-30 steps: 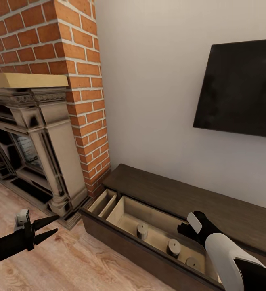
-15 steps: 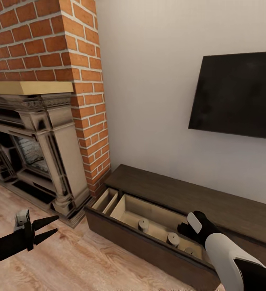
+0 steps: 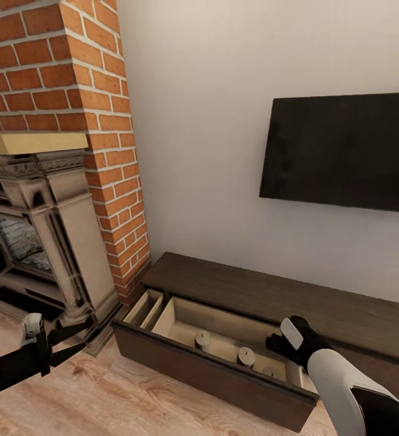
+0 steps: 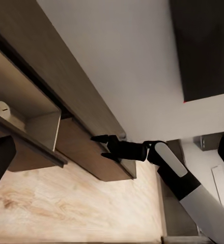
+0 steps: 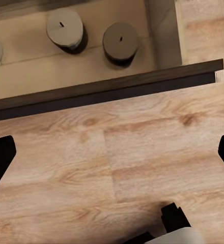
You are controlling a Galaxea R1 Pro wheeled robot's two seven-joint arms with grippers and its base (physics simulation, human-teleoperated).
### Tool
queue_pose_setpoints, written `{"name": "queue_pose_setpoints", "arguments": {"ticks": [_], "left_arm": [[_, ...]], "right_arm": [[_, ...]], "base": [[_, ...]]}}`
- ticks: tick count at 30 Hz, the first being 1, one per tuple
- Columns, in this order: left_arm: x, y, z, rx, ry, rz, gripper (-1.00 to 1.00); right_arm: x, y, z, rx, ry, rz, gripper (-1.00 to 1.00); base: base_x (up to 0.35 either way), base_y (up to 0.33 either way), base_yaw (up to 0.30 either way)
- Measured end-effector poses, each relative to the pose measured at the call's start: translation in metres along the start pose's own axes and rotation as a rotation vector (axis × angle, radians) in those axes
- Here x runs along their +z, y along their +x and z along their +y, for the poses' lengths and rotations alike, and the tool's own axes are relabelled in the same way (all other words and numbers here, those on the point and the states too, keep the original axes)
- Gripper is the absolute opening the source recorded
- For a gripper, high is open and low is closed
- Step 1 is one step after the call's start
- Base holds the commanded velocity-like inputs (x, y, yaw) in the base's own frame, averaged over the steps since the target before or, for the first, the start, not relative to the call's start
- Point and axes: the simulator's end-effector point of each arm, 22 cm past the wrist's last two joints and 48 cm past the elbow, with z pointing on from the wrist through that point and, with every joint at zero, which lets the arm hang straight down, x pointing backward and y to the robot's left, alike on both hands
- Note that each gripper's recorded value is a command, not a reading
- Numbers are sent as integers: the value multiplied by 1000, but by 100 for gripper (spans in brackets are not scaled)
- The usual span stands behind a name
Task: Place each of the two pumpkins and all three candles from the living room inside a cabinet in the living room (use any cabinet), then make sure every cabinet is closed, and position the cauldron so it is next to a table in the living room.
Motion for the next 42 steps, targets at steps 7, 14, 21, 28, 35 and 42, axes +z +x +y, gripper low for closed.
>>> {"name": "queue_pose_setpoints", "arguments": {"ticks": [7,14,21,28,35,42], "left_arm": [[-3,-4,-14,6,6,-3,100],[-7,-8,-28,13,11,-6,100],[-10,-11,-37,19,16,-9,100],[-11,-11,-40,25,18,-13,100],[-12,-11,-43,31,21,-16,100],[-13,-11,-45,34,24,-18,100]], "right_arm": [[-15,-6,1,2,-5,-9,100],[-30,-12,2,3,-9,-16,100],[-40,-17,3,5,-13,-24,100],[-44,-19,4,5,-17,-31,100],[-48,-21,5,6,-21,-39,100],[-51,-23,6,6,-25,-45,100]], "base": [[0,0,-210],[0,0,-211],[0,0,-211],[3,13,-211],[19,220,-211],[2,287,-137]]}}
